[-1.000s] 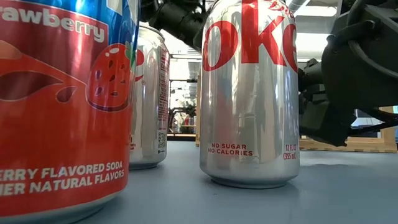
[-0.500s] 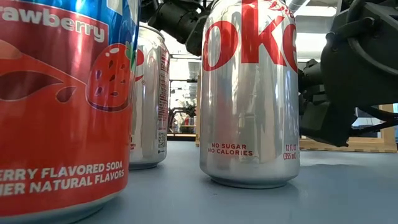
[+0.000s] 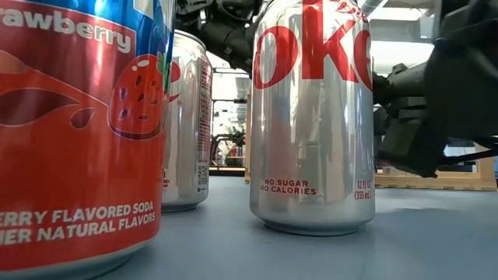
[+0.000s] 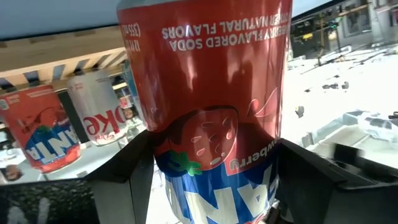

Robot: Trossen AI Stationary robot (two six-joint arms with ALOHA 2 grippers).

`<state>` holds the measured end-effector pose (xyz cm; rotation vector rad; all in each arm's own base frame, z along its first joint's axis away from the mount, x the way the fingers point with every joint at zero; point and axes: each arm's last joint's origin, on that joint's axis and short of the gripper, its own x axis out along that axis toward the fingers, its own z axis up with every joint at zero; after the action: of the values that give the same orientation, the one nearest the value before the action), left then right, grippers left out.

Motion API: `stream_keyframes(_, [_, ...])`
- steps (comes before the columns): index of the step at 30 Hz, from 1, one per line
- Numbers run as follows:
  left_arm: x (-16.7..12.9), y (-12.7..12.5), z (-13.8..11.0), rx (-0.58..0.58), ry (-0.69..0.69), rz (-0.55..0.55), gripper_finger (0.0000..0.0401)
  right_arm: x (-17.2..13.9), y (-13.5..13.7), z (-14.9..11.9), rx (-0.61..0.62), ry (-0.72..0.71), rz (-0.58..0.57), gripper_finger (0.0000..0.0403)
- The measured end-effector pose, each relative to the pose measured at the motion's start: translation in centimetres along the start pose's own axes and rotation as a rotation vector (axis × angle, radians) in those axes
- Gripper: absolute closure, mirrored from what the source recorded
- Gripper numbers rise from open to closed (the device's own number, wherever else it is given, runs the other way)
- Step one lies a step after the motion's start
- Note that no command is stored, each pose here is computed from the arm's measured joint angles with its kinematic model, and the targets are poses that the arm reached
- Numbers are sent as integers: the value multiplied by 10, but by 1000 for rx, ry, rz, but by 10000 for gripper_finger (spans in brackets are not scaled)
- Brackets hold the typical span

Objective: Place canned beverage on shelf
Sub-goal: Put the top red soda can aligned with the other red soda can on the shelf

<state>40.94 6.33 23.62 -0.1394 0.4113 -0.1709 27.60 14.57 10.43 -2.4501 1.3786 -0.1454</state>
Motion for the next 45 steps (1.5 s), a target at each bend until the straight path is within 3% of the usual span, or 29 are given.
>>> stream_keyframes(4, [-9,13,2,-123,-6,-223,70,-4,0,0,7,8,-19,137])
stream_keyframes(8, [-7,6,6,-124,-35,-417,69,-3,1,-2,8,23,-28,137])
stream_keyframes(16, [7,2,-6,-102,-13,-352,69,-6,0,-9,2,42,-47,137])
stream_keyframes(25, [1,26,-3,-173,-58,-259,69,-13,-6,-11,16,53,-88,137])
stream_keyframes(32, [5,12,1,-132,-86,-392,69,-11,-14,-14,53,50,-76,137])
stream_keyframes(38, [18,11,-10,-162,-63,-346,69,-11,-21,-16,82,28,-56,137])
stream_keyframes(45, [22,19,-15,-239,-59,-393,69,-19,-28,-19,101,25,-82,137])
